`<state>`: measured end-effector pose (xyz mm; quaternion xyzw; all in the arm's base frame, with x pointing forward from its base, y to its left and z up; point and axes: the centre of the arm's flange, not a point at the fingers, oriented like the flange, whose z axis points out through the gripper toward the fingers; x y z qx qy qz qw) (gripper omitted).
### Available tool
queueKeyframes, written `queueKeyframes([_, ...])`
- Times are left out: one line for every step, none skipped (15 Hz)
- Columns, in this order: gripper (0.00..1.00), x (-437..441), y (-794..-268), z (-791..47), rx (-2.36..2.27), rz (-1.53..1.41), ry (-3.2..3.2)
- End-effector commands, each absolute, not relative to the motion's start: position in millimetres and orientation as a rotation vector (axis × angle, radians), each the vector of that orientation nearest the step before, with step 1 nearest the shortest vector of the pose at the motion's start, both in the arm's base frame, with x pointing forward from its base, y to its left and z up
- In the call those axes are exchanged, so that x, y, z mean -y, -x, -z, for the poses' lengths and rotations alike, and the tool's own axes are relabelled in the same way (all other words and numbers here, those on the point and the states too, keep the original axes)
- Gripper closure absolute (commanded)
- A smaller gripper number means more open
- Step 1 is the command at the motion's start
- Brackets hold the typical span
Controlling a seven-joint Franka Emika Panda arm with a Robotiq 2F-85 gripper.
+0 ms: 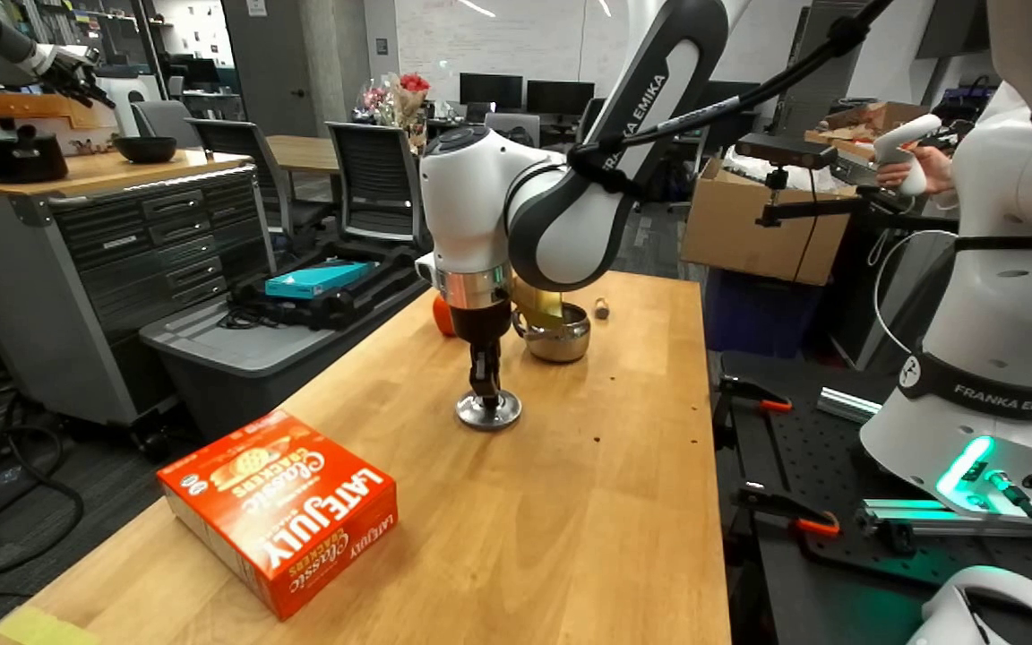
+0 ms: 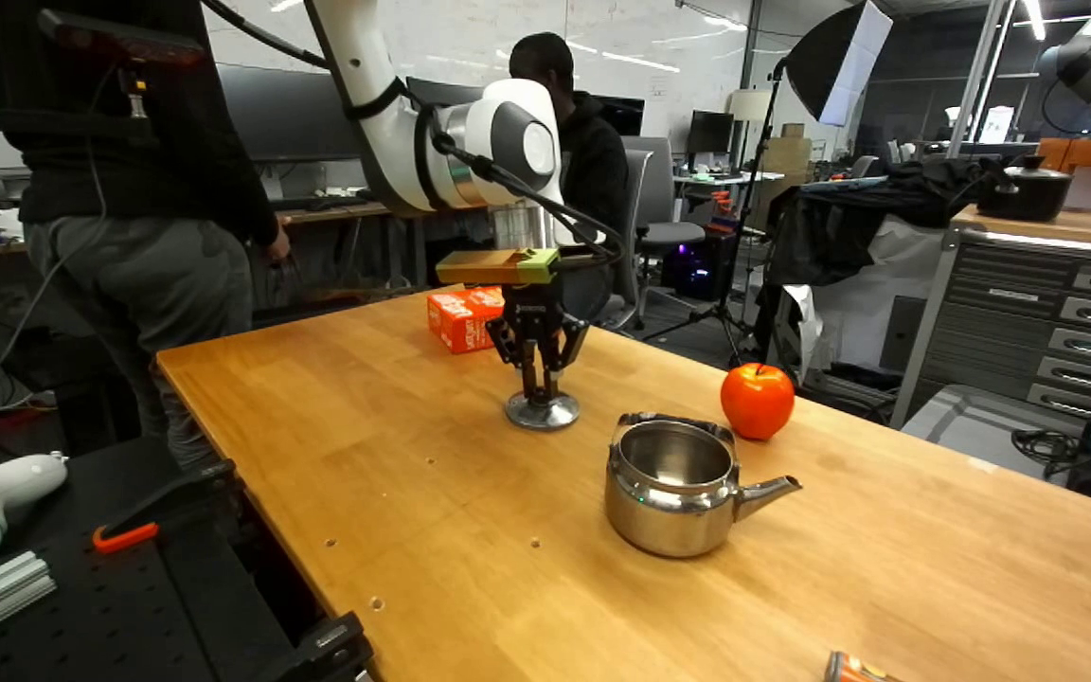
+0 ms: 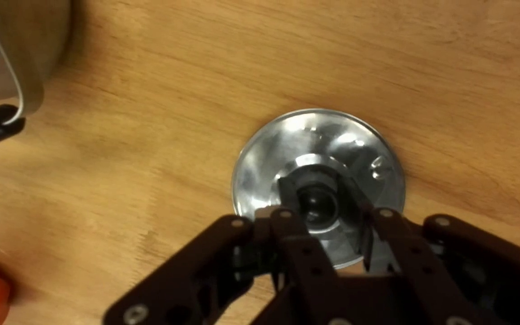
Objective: Pick up the lid and close the kettle
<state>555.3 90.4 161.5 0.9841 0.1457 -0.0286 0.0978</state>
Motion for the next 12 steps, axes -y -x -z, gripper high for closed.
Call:
queueKeyframes([0.93,-90.8,-565.0,-157.9,-0.408,0.106,-2.896])
queueKeyframes([0.93,-90.3,-564.8,-157.8,-0.406,0.113,-2.899])
queueKeyframes([0.93,-90.0,-564.5,-158.0,-0.404,0.116,-2.899])
queueKeyframes([0.93,-89.8,-564.0,-158.5,-0.398,0.120,-2.900])
queueKeyframes([0.93,-89.5,-563.0,-160.1,-0.389,0.117,-2.897])
queueKeyframes([0.93,-89.1,-562.1,-162.7,-0.385,0.109,-2.893])
queueKeyframes([0.93,-89.1,-561.3,-165.2,-0.376,0.104,-2.893])
queueKeyframes([0.93,-89.4,-560.1,-169.5,-0.369,0.098,-2.899])
queueKeyframes([0.93,-89.8,-559.2,-172.7,-0.367,0.094,-2.903])
queueKeyframes([0.93,-90.4,-557.8,-177.9,-0.364,0.084,-2.907])
queueKeyframes([0.93,-90.7,-557.2,-181.8,-0.363,0.077,-2.909])
queueKeyframes([0.93,-91.3,-555.5,-188.2,-0.363,0.064,-2.913])
